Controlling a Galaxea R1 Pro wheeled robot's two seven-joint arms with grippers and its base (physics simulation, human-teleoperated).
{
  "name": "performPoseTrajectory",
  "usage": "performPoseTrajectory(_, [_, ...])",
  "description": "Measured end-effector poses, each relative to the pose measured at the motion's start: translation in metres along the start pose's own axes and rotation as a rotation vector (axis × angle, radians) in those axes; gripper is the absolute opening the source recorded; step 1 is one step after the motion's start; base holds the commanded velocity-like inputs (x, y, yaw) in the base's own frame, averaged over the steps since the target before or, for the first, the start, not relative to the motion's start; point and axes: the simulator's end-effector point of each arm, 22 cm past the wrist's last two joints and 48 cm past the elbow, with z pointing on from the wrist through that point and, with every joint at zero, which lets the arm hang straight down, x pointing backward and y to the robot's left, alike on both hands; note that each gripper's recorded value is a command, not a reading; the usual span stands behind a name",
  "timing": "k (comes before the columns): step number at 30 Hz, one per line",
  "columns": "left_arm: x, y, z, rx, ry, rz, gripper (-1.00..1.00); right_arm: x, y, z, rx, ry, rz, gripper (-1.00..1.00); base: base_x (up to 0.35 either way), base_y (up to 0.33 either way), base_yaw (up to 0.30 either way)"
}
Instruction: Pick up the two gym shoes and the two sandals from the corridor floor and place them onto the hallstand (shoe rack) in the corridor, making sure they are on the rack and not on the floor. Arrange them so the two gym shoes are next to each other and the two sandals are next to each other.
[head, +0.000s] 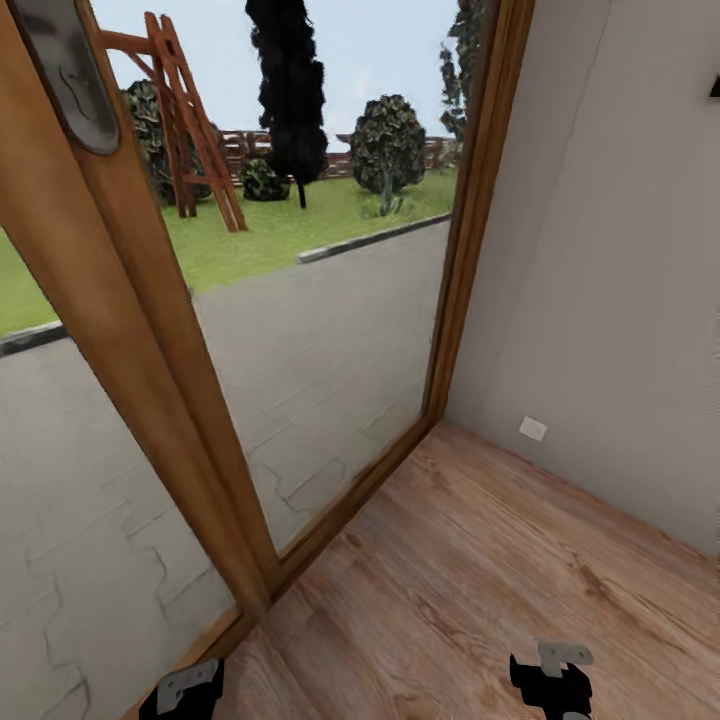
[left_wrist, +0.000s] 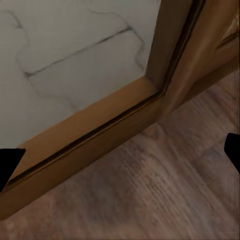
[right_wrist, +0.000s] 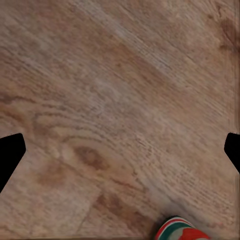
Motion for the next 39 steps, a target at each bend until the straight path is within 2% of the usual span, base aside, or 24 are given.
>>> performPoseTrajectory(39, [0.0001, 0.0, 0.0, 0.0, 0.0, 0.0, 1.0, 0.0, -0.0003, 0.0, 0.001, 0.0, 0.0, 1.0, 0.0, 0.0, -0.257])
